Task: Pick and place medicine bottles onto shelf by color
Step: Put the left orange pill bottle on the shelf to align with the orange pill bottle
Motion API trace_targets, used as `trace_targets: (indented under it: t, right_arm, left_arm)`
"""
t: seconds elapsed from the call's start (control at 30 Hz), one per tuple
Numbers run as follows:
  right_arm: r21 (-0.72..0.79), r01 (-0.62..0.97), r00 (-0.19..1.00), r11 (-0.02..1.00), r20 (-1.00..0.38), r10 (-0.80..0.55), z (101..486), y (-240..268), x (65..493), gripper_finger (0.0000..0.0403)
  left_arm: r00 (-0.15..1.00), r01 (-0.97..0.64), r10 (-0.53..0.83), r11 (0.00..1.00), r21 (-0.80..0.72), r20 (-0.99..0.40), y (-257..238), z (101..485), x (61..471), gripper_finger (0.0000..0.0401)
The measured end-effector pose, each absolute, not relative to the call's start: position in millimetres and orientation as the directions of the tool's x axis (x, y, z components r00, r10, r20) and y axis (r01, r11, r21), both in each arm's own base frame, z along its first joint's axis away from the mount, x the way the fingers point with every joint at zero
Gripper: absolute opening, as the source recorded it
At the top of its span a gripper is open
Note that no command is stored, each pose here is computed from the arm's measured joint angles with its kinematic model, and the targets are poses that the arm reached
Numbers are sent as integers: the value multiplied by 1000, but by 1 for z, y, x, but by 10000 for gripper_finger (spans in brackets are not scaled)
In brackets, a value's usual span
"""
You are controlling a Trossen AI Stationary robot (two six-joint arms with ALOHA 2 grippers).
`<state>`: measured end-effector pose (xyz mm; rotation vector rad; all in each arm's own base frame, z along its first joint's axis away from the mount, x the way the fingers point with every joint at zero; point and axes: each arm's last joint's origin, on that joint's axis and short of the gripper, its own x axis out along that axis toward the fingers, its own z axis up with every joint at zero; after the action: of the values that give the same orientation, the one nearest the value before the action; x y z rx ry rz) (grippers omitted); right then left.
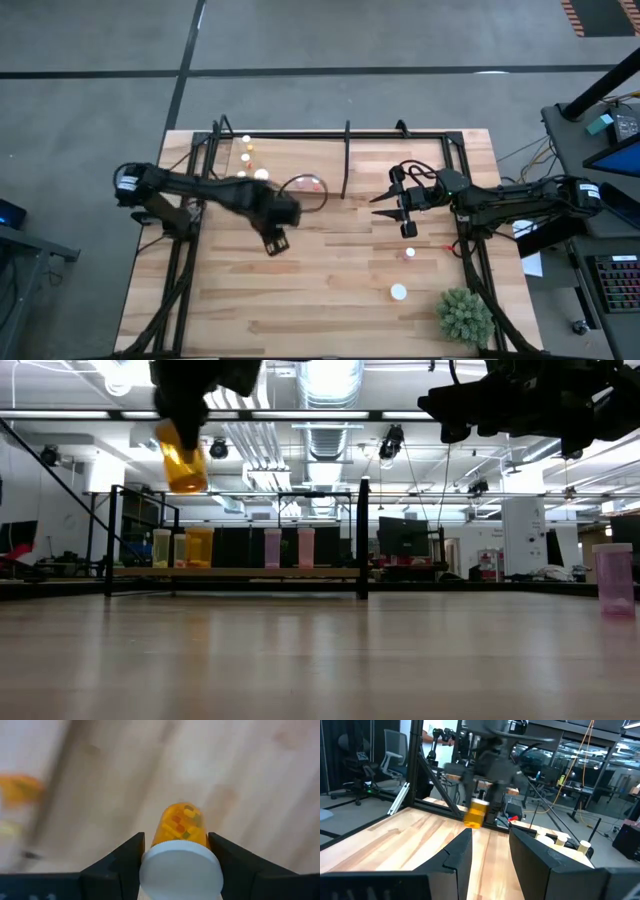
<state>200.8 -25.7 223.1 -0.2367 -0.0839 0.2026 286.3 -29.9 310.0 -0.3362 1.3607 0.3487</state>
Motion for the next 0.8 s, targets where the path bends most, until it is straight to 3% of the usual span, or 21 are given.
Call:
trace_targets:
  t: [0.23,0.43,0.63,0.8]
  right_arm:
    - [-241,-189,976,952,59,209,223,-26,201,121]
    - [-241,-189,976,952,59,209,223,-26,201,121]
    - [-247,-189,976,951,59,209,223,-26,201,121]
    - [-248,-188,976,950,59,209,223,-26,201,121]
  left_arm:
    - [113,-285,212,943,173,-971,30,331,300,180]
    - [108,-365,332,890,273,-937,98,338,291,180]
    - [71,-466,358,837,286,-931,160,331,278,180]
    - [-1,-487,292,835,256,-956,200,306,273,180]
